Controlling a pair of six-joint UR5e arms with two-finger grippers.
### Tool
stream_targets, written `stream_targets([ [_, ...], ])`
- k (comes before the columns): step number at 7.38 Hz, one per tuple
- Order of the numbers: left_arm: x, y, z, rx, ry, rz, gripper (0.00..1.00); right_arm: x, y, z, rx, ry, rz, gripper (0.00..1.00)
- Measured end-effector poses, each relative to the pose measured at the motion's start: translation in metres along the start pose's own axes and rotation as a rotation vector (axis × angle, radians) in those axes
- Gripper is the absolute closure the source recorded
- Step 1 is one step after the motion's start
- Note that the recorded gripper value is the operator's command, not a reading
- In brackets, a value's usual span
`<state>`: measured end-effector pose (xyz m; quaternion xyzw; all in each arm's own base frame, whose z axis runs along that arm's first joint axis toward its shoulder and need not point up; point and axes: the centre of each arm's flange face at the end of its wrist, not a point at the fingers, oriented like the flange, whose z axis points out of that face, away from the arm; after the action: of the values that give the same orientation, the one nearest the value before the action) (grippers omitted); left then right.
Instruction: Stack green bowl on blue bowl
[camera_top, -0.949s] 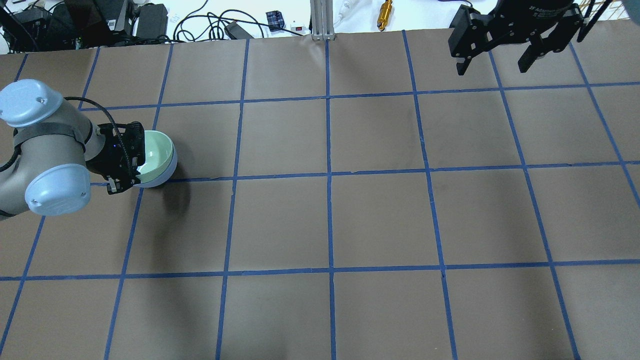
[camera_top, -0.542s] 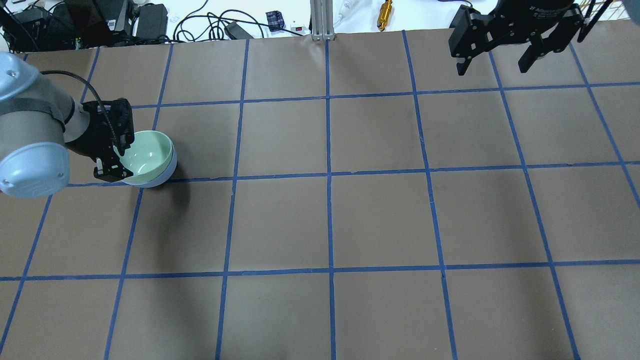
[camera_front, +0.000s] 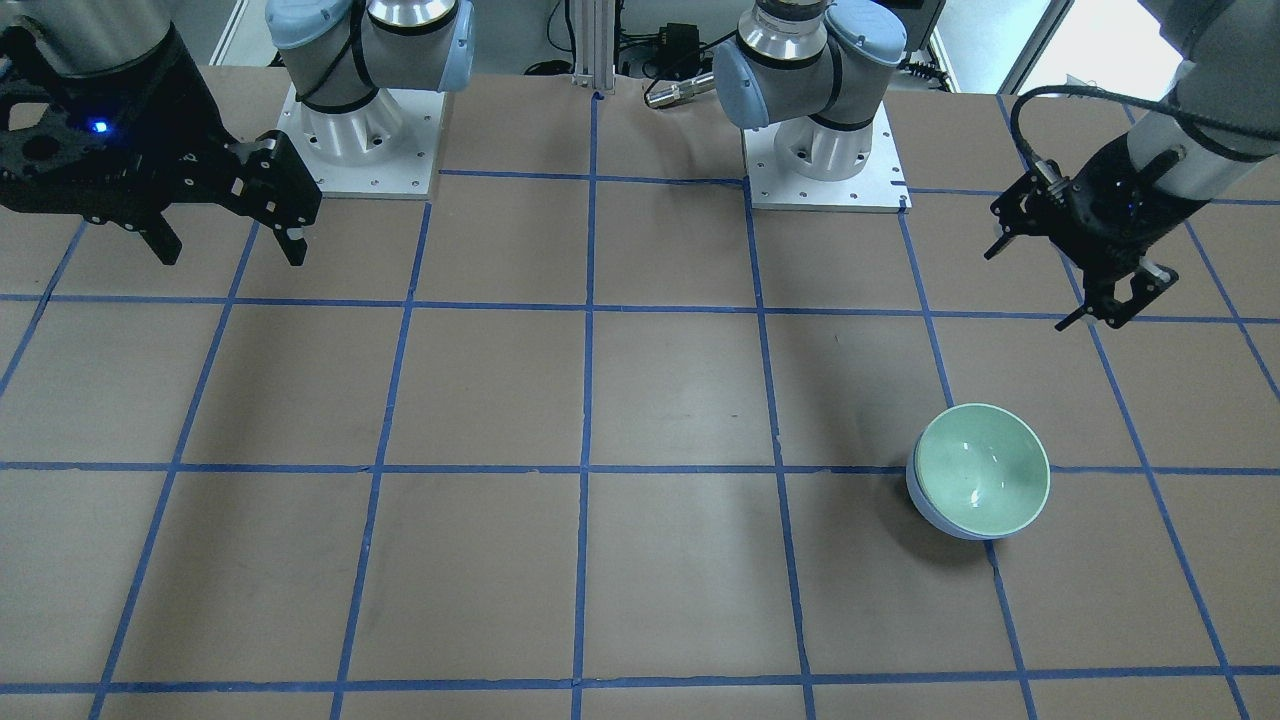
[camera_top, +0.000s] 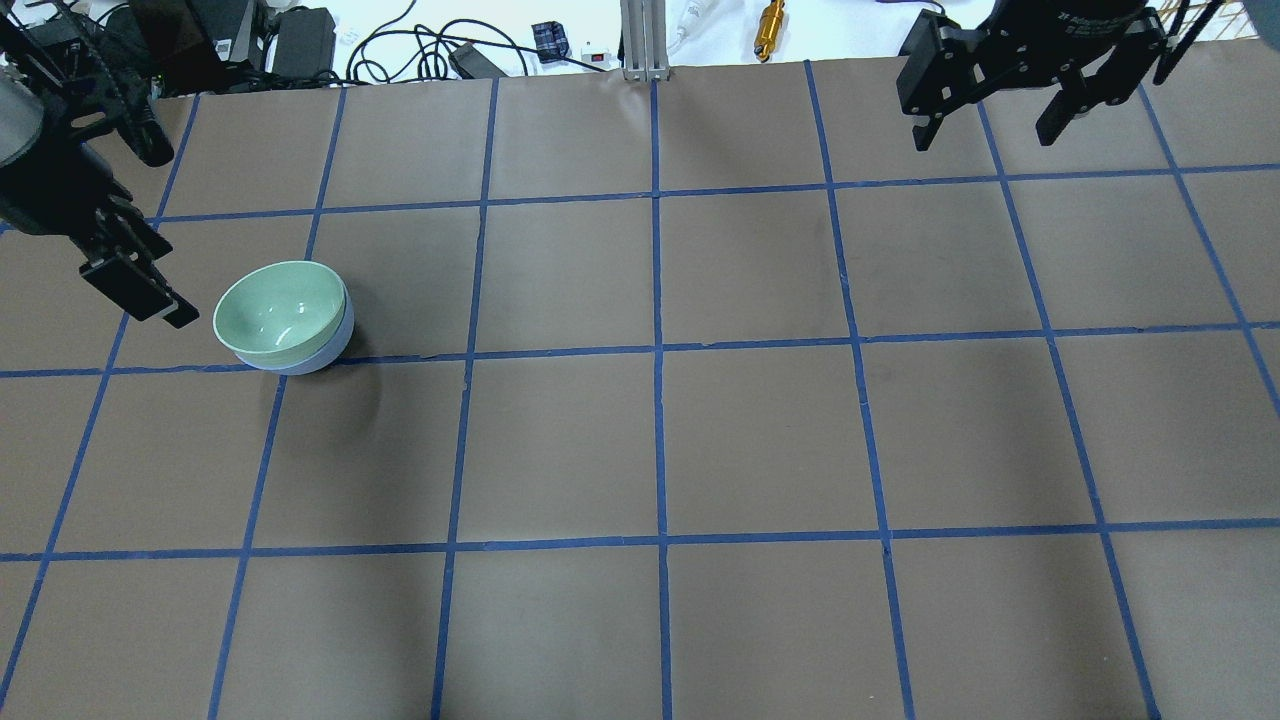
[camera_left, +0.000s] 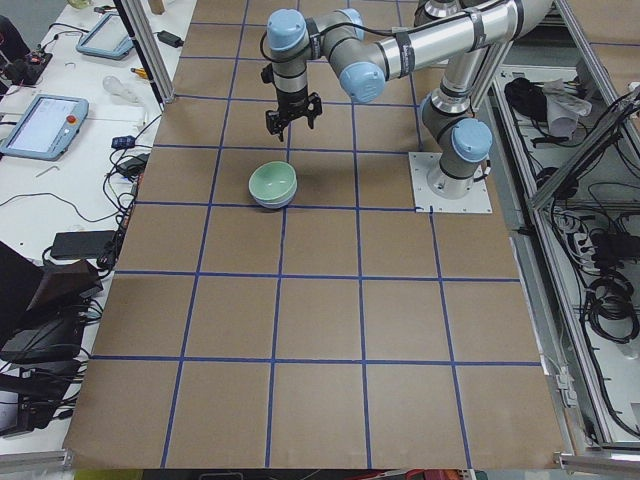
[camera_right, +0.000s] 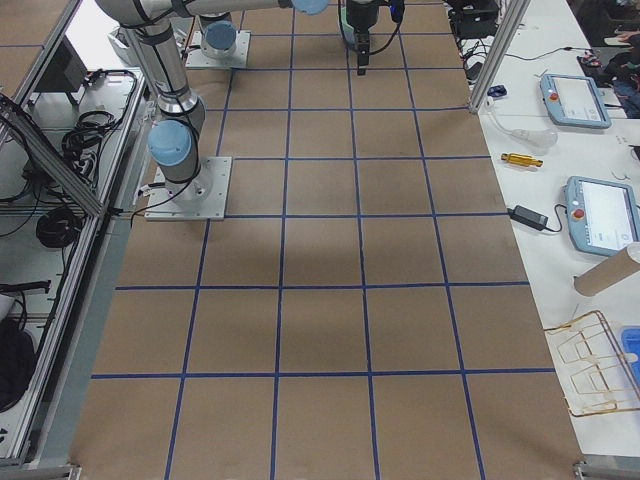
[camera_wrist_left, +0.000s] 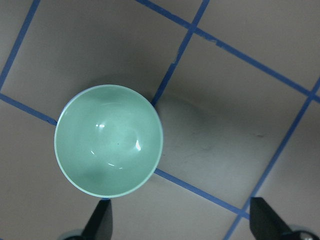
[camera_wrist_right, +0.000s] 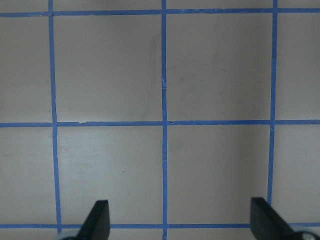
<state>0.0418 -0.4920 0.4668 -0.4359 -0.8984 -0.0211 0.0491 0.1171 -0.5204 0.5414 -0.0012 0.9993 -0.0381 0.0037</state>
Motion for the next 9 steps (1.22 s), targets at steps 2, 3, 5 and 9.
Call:
stream_targets([
  [2,0.029,-0.005,-0.019,-0.002,0.029,-0.291,0.00,0.000,0.000,0.000,0.000,0.000,0.000,0.00],
  [3,0.047,-0.026,-0.024,0.009,0.020,-0.419,0.00,0.000,0.000,0.000,0.000,0.000,0.000,0.00],
  [5,0.088,-0.084,-0.028,0.036,-0.021,-0.688,0.00,0.000,0.000,-0.001,0.001,-0.001,0.001,0.00],
  [9,0.127,-0.143,-0.019,0.072,-0.085,-0.885,0.00,0.000,0.000,0.000,0.001,-0.001,0.001,0.00],
])
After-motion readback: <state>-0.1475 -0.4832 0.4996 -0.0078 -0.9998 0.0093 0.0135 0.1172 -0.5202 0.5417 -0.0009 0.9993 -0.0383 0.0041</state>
